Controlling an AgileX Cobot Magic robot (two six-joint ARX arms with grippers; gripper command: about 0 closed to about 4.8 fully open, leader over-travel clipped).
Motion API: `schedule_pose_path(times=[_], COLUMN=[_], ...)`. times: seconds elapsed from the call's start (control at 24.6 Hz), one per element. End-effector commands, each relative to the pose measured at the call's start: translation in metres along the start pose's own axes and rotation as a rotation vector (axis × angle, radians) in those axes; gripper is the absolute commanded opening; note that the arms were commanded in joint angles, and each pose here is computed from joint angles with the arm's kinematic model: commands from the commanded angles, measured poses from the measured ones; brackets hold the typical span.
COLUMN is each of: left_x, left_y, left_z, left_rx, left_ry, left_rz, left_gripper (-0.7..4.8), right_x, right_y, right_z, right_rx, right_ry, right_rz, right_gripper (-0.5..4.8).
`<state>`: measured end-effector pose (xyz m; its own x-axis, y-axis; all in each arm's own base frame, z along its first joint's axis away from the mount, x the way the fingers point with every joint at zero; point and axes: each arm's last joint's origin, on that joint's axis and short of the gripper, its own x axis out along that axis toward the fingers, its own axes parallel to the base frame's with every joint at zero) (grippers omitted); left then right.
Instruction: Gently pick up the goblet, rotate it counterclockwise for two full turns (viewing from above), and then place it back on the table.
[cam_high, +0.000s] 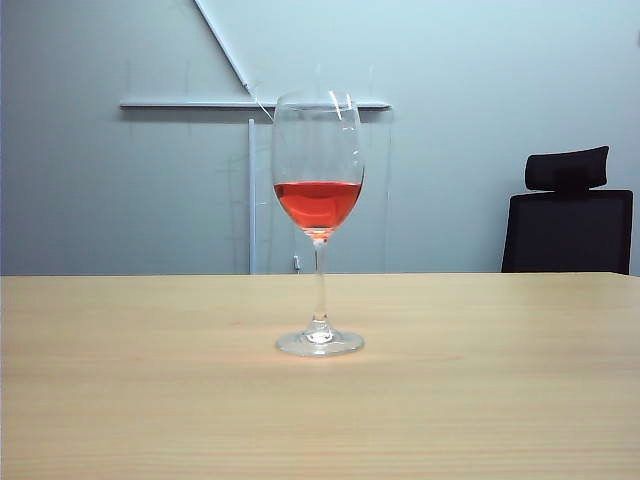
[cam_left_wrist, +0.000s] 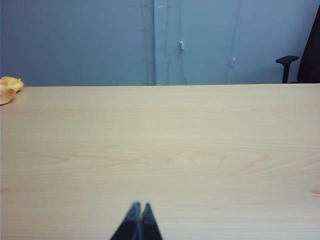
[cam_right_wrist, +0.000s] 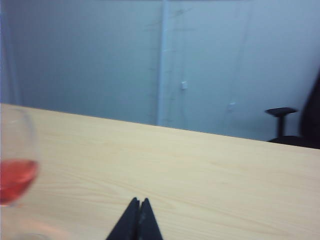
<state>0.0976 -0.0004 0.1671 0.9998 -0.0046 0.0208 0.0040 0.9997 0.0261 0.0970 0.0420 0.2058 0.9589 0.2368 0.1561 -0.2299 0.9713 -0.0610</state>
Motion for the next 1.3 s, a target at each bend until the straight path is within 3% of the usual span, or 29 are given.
schedule_pose_path(times=[0.04, 0.28, 0.77, 1.3], left_x=[0.000, 0.000, 0.000, 0.000], left_y=[0.000, 0.000, 0.000, 0.000], left_z=[0.002, 0.002, 0.002, 0.002], left_rx=[0.000, 0.000, 0.000, 0.000], left_ry=[-0.013, -0.013, -0.013, -0.013], left_rz=[-0.005, -0.005, -0.005, -0.005], left_gripper=[-0.05, -0.05, -0.05, -0.05], right_x=[-0.003, -0.012, -0.016, -0.016], right_y=[-0.015, -0.036, -0.041, -0.041], right_z=[-0.006, -0.015, -0.034, -0.034], right_rx=[-0.035, 0.017, 0.041, 0.040], right_ry=[0.052, 0.049, 0.076, 0.076], right_rz=[-0.019, -0.143, -0.243, -0.248], right_gripper=[-0.01, -0.01, -0.01, 0.00])
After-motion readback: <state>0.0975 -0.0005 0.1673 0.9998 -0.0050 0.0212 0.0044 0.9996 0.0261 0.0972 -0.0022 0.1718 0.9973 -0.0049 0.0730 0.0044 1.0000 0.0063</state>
